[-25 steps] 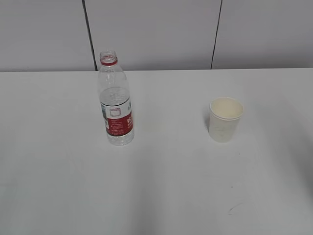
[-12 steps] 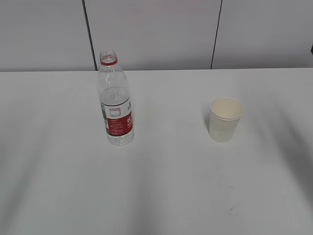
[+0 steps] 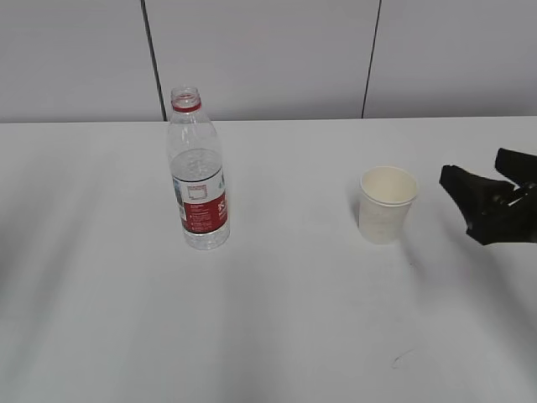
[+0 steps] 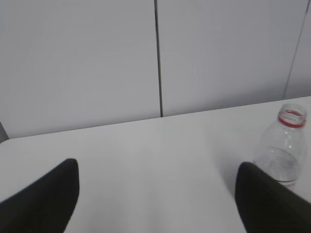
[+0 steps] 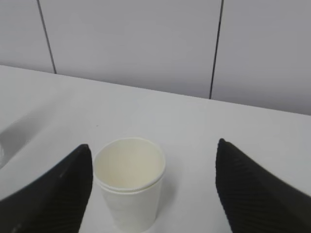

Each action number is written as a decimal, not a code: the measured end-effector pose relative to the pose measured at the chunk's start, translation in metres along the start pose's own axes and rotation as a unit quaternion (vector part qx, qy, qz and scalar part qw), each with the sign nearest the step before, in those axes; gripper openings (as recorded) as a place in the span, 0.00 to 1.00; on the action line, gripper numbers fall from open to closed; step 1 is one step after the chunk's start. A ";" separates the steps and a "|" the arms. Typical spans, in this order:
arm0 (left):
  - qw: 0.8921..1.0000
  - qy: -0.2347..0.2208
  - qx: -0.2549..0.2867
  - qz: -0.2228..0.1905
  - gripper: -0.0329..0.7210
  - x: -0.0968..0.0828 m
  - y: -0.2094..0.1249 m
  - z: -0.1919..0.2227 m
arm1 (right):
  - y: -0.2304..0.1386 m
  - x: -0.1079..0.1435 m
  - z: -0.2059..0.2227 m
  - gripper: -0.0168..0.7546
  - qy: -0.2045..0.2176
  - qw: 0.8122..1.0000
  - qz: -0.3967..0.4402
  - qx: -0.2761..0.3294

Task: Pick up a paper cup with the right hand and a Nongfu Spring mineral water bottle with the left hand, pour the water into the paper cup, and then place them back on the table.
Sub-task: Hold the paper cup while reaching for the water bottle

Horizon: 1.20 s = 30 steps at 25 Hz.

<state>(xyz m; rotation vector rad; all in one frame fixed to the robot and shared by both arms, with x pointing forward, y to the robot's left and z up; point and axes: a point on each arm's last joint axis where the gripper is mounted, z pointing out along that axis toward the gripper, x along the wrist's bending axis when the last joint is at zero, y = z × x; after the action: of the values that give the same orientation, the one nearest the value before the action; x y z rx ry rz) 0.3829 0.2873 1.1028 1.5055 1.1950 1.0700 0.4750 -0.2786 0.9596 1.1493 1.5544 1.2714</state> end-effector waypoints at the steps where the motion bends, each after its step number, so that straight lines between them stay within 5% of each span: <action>1: 1.000 0.005 0.003 -0.001 0.82 0.001 -0.001 0.006 | -0.006 0.001 0.003 0.77 0.008 1.000 0.002 0.004; 5: 1.000 0.021 0.013 -0.006 0.82 0.006 -0.005 0.024 | -0.023 0.004 0.015 0.77 0.034 0.999 0.018 -0.010; 10: 1.000 0.024 -0.016 0.000 0.79 0.003 -0.001 0.034 | -0.055 0.005 0.024 0.77 0.041 0.997 0.049 0.043; 18: 0.993 -0.069 -0.079 0.047 0.76 -0.046 -0.004 0.043 | -0.078 0.006 0.028 0.77 0.044 0.993 0.066 0.085; 30: 0.990 -0.107 -0.087 0.003 0.76 -0.078 -0.047 0.060 | -0.108 0.009 0.030 0.77 0.050 0.986 0.085 0.138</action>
<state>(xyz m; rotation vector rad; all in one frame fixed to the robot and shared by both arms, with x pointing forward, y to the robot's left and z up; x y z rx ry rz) 0.4194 0.2084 1.0374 1.4482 0.9254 0.9635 0.4848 -0.2713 0.8481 1.4377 1.7801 1.2660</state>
